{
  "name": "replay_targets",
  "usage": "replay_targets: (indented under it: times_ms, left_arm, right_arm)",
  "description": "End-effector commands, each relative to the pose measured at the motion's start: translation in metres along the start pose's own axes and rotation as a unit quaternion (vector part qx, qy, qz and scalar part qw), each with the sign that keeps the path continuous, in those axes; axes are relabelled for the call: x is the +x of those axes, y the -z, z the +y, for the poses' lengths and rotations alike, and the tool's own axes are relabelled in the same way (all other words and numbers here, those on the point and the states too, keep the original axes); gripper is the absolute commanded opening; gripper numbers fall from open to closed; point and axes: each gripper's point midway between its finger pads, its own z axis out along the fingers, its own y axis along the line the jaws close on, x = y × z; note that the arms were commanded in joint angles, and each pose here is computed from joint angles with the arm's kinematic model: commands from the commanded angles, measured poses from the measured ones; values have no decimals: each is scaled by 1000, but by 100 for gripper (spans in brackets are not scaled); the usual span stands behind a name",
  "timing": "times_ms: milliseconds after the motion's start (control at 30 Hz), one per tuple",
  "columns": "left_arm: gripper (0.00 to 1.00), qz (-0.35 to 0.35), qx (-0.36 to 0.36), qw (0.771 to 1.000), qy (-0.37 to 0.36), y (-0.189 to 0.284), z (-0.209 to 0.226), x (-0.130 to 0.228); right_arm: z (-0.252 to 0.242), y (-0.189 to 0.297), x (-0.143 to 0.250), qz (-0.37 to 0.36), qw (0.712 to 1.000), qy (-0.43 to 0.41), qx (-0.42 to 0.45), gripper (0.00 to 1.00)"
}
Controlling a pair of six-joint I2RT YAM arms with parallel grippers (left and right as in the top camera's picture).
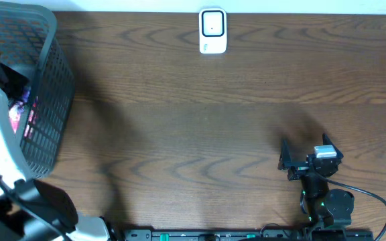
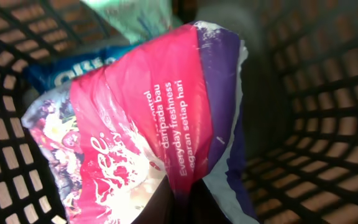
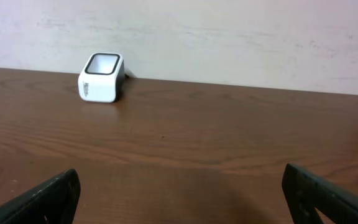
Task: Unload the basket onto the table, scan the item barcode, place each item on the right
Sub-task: 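Reach the left gripper into the basket and grasp the pink-purple pack, then lift the pink-purple pack out and place it before the scanner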
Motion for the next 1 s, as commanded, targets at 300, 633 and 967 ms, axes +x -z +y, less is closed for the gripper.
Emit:
replay_targets:
  times_ms: [300, 633, 967]
  left_arm:
    - [7, -142, 169, 975, 23, 159, -3, -17]
    - [7, -144, 335, 927, -84, 243, -63, 43]
    - [7, -82, 447, 861, -228, 291, -127, 138]
  right_arm:
    - [-1, 0, 0, -1, 1000, 6, 3, 99]
    - [-1, 0, 0, -1, 1000, 6, 3, 99]
    - [-1, 0, 0, -1, 1000, 6, 3, 99]
